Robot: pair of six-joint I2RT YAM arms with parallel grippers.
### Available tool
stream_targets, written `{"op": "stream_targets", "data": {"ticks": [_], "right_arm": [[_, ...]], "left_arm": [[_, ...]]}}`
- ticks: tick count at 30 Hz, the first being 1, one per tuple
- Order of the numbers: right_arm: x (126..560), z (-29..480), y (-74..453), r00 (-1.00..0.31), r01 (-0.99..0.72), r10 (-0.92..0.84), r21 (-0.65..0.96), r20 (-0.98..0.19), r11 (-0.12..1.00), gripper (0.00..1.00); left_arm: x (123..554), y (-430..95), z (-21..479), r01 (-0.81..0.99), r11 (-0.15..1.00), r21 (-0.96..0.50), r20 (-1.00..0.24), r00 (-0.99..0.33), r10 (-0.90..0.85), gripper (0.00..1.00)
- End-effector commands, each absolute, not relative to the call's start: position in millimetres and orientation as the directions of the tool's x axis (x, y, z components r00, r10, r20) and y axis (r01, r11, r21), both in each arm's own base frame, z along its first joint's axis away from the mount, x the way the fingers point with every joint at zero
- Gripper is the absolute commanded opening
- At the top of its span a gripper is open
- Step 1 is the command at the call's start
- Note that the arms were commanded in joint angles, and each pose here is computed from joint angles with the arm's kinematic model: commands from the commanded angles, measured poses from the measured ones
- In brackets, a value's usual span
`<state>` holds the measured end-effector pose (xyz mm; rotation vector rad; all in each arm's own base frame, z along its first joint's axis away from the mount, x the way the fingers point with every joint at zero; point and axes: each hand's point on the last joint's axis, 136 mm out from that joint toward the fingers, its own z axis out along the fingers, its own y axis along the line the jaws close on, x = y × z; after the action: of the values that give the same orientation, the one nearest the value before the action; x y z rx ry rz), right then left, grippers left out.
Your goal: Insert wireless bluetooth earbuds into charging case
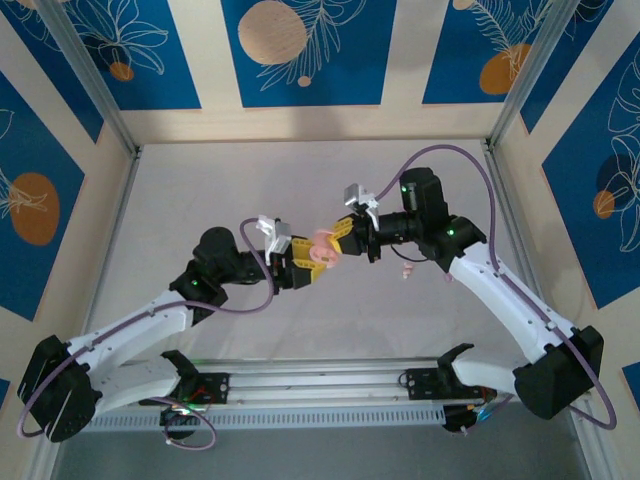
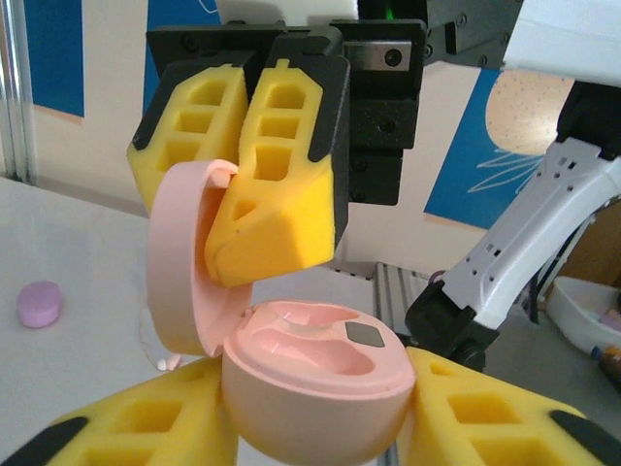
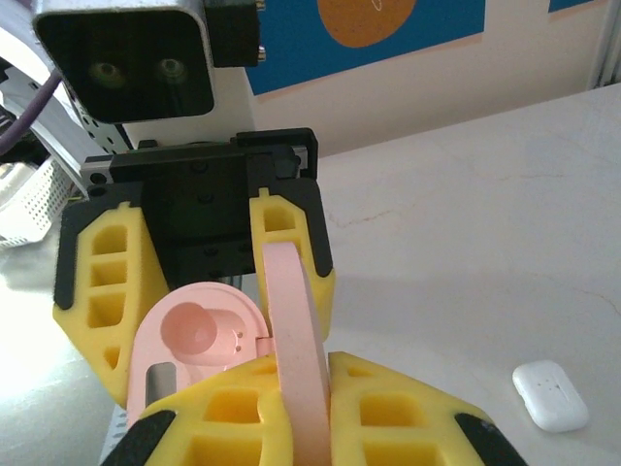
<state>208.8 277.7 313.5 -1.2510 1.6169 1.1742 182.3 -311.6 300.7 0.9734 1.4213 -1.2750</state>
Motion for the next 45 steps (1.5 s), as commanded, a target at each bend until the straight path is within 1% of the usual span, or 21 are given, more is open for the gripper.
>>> {"op": "stream_targets", "data": {"ticks": [1, 3, 9, 15, 22, 28, 36, 40, 43, 45], "right_arm": [[196.1, 325.5, 282.0, -0.192, -0.981, -0.283, 0.184, -0.940, 0.054, 0.05], [196.8, 324.8, 283.2, -0.179, -0.984, -0.296, 0.165, -0.938, 0.069, 0.06], [200.5, 320.9, 284.8, -0.152, -0.986, -0.325, 0.122, -0.933, 0.109, 0.06], [201.0, 317.3, 286.3, -0.117, -0.989, -0.355, 0.075, -0.928, 0.130, 0.07], [203.4, 320.2, 286.0, -0.090, -0.988, -0.349, 0.039, -0.933, 0.150, 0.08], [206.0, 324.2, 282.6, -0.061, -0.984, -0.340, -0.001, -0.938, 0.179, 0.09], [204.3, 322.4, 283.7, -0.042, -0.985, -0.344, -0.019, -0.938, 0.173, 0.09], [206.9, 320.1, 283.4, -0.029, -0.981, -0.352, -0.041, -0.935, 0.189, 0.09], [207.6, 319.1, 283.8, -0.024, -0.980, -0.355, -0.048, -0.934, 0.192, 0.09], [208.1, 318.2, 283.8, -0.024, -0.980, -0.356, -0.049, -0.934, 0.194, 0.10]], "left_arm": [[185.2, -315.1, 299.4, 0.962, 0.144, -0.233, -0.972, -0.231, -0.029, 0.48], [186.7, -316.0, 299.6, 0.960, 0.150, -0.236, -0.972, -0.235, -0.028, 0.52], [189.0, -318.2, 299.9, 0.957, 0.155, -0.244, -0.970, -0.243, -0.025, 0.59], [190.6, -318.3, 300.2, 0.953, 0.168, -0.253, -0.967, -0.252, -0.027, 0.61], [191.6, -317.7, 295.6, 0.949, 0.179, -0.258, -0.965, -0.260, -0.011, 0.59], [189.7, -314.4, 296.2, 0.949, 0.190, -0.250, -0.967, -0.253, -0.008, 0.67], [189.6, -316.3, 303.7, 0.951, 0.175, -0.256, -0.967, -0.255, -0.027, 0.66], [186.6, -317.8, 309.8, 0.956, 0.146, -0.256, -0.967, -0.252, -0.046, 0.68], [185.0, -317.9, 312.0, 0.958, 0.135, -0.254, -0.967, -0.249, -0.055, 0.72], [186.3, -317.3, 312.2, 0.957, 0.142, -0.253, -0.967, -0.247, -0.059, 0.73]]}}
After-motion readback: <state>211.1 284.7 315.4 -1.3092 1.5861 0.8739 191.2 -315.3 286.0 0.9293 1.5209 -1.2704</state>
